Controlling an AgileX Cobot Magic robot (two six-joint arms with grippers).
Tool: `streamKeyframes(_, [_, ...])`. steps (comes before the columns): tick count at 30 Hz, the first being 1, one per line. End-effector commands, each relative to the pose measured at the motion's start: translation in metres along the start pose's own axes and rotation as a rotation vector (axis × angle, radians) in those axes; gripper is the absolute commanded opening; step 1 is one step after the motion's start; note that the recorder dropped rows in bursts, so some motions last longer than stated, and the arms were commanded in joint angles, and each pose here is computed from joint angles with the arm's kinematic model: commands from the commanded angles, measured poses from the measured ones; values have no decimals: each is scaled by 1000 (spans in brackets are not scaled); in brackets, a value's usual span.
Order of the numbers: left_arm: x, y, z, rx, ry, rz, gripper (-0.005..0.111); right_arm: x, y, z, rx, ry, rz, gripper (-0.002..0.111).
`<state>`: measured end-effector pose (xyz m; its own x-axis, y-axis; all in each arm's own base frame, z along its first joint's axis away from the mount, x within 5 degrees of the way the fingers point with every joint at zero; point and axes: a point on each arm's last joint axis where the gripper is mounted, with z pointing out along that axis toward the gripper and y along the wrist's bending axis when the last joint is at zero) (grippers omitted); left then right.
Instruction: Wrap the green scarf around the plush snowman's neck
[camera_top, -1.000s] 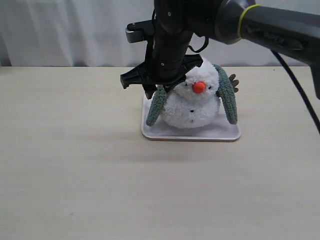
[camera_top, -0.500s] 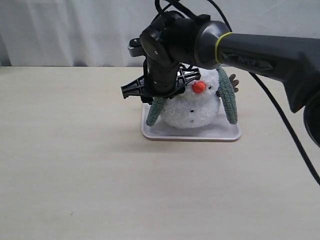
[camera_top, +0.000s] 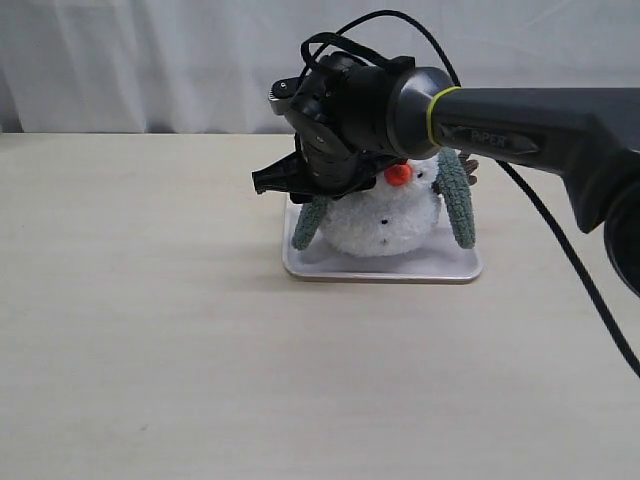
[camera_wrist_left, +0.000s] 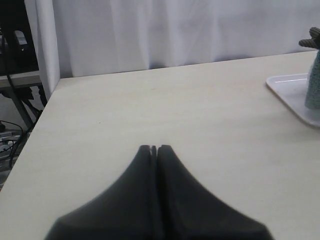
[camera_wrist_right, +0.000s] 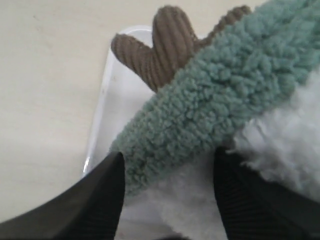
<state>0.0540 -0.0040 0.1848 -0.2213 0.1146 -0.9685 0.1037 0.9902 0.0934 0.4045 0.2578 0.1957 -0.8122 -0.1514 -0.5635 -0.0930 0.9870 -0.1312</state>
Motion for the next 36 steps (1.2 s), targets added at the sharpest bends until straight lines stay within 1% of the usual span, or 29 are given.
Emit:
streamKeyframes(1, [-1, 0, 0, -1, -12, -5, 0, -4, 0, 0, -15, -39, 26, 52])
streamKeyframes(4, [-1, 0, 0, -1, -12, -5, 0, -5, 5, 6, -58, -68, 64, 52])
streamKeyframes(7, [-1, 0, 0, -1, -12, -5, 0, 0, 10, 17, -70, -64, 76, 52])
streamKeyframes(16, [-1, 0, 0, -1, -12, -5, 0, 5, 7, 30, -17, -54, 45, 51])
streamKeyframes(18, [-1, 0, 0, -1, -12, -5, 0, 4, 7, 30, -10, -66, 38, 47])
streamKeyframes(19, [-1, 0, 0, -1, -12, -5, 0, 3, 6, 30, -7, -72, 31, 42])
streamKeyframes(22, [-1, 0, 0, -1, -12, -5, 0, 2, 6, 29, -3, -80, 16, 23])
streamKeyframes(24, [-1, 0, 0, -1, -12, -5, 0, 2, 6, 29, -1, -80, -30, 9])
streamKeyframes(25, [-1, 0, 0, -1, -12, -5, 0, 3, 5, 29, 5, -77, -56, 4])
streamKeyframes(29, [-1, 0, 0, -1, -12, -5, 0, 4, 1, 27, 42, -46, -114, 4])
streamKeyframes(33, [-1, 0, 0, -1, -12, -5, 0, 1, -1, 12, 63, -36, -168, 4])
streamKeyframes(36, [-1, 0, 0, -1, -12, -5, 0, -3, -3, -2, 30, -29, -182, 4])
